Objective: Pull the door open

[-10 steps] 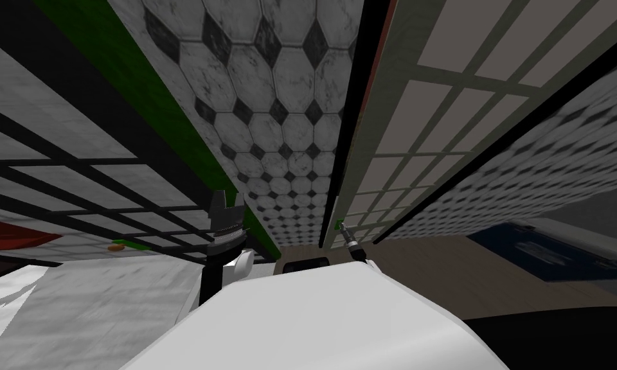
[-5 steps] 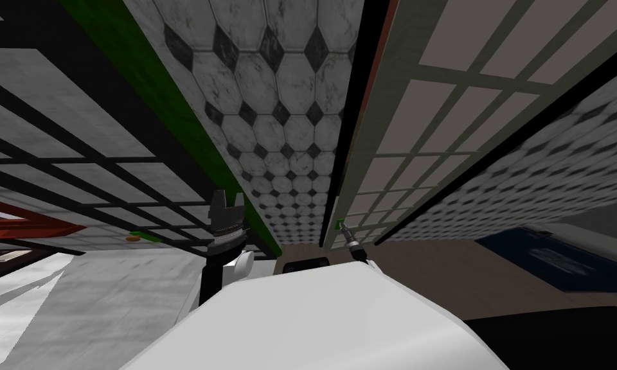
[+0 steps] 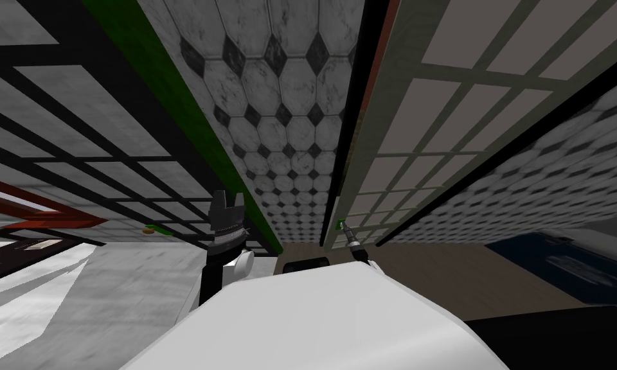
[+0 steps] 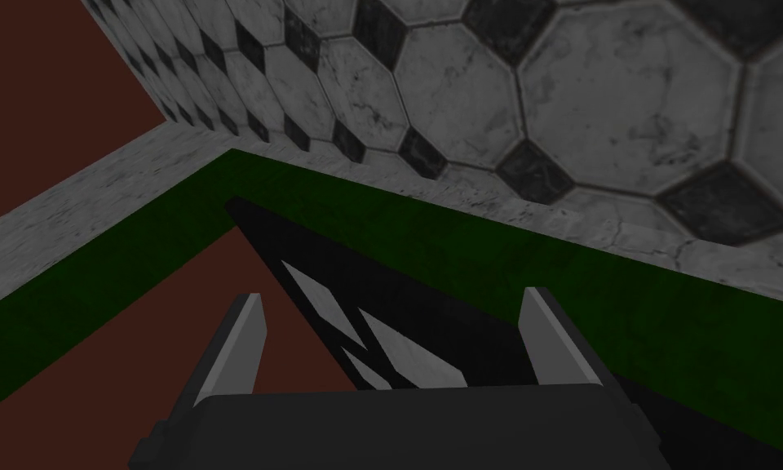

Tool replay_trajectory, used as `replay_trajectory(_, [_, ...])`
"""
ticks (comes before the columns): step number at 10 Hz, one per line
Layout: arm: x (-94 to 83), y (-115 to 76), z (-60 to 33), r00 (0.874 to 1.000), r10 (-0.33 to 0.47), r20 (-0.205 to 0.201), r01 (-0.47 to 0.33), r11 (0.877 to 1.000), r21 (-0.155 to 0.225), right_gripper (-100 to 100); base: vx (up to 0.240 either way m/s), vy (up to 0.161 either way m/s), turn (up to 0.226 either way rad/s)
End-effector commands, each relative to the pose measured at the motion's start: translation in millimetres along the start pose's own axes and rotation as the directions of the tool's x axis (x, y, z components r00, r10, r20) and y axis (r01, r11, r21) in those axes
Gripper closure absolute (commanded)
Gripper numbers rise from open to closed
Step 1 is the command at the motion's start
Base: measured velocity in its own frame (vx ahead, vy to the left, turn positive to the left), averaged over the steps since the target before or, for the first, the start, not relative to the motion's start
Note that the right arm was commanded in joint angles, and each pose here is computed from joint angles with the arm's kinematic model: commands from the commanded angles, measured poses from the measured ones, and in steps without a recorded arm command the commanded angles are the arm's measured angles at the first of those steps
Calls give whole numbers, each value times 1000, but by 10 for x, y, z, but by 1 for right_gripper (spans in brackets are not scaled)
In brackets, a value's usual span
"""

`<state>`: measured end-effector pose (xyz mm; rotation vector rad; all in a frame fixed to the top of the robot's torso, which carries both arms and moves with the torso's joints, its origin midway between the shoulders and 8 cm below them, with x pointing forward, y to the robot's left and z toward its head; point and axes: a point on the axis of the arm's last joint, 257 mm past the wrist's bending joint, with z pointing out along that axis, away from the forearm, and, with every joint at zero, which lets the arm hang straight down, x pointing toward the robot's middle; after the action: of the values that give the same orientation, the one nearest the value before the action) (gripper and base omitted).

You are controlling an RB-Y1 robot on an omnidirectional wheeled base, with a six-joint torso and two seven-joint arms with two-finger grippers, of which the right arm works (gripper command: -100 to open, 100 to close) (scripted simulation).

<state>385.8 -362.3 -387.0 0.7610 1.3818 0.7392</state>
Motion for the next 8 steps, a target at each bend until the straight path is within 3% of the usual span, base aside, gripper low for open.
replay_trajectory(1, [10,13,-3,998,63,3,-63,998,-3,100,-32,-15,63])
replay_trajectory(5, [-32,-3,-14,986,169,16,-169,986,-1,100,-32,-12,69])
replay_trajectory(7, [-53,-12,-20,976,218,22,-218,976,-1,100,-33,-12,53])
replay_trajectory(8, [-73,-21,-26,964,263,28,-263,965,-1,100,-28,-3,59])
